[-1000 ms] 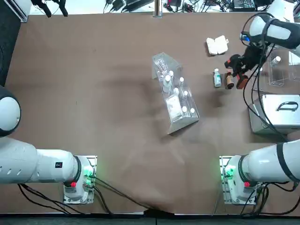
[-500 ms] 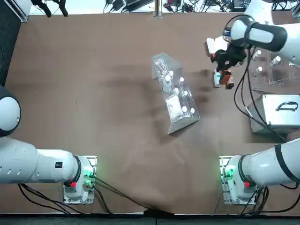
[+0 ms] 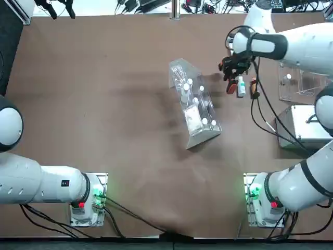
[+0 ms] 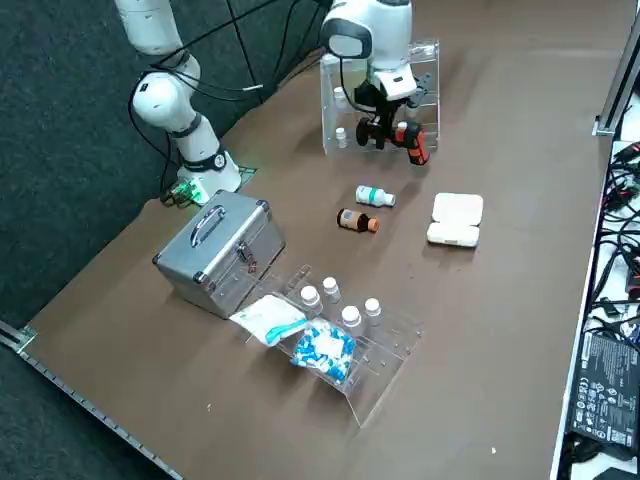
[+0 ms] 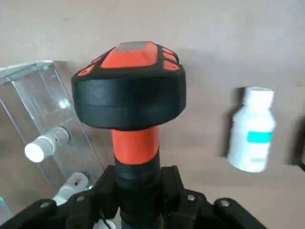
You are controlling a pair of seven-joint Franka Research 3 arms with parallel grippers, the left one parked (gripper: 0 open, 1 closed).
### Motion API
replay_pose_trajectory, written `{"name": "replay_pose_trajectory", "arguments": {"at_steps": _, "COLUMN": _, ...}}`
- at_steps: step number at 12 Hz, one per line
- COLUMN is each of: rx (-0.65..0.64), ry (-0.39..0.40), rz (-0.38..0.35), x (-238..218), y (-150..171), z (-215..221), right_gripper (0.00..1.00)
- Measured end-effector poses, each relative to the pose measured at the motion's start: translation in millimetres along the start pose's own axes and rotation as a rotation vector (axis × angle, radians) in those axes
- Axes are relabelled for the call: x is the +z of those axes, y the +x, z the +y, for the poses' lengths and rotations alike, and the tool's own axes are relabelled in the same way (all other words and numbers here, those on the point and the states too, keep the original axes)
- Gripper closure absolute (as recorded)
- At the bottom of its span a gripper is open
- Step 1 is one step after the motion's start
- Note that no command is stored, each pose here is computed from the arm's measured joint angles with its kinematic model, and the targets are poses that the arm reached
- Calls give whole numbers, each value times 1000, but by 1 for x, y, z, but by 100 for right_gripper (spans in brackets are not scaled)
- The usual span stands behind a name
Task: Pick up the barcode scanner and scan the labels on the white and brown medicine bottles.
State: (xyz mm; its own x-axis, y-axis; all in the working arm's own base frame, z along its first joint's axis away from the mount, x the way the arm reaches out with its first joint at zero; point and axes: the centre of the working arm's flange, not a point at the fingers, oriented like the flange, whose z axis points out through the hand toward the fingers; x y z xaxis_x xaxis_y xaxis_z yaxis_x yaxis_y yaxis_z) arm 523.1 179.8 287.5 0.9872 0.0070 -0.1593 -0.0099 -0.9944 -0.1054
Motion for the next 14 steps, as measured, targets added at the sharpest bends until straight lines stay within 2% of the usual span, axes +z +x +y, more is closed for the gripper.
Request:
{"name": "replay_pose_trajectory", "arguments": {"at_steps": 6, "rx": 3, "ry": -44, "rz": 15, "x": 40, "y": -9, "z": -51, "right_gripper": 57}}
{"name": "replay_pose_trajectory", "arguments": {"at_steps": 9, "rx": -6, "ry": -81, "rz": 21, "x": 45, "y": -11, "z": -48, "right_gripper": 57}}
{"name": "replay_pose_trajectory", "arguments": {"at_steps": 14, "rx": 11, "ry": -80, "rz": 63, "x": 59, "y": -15, "z": -31, "right_gripper": 57}}
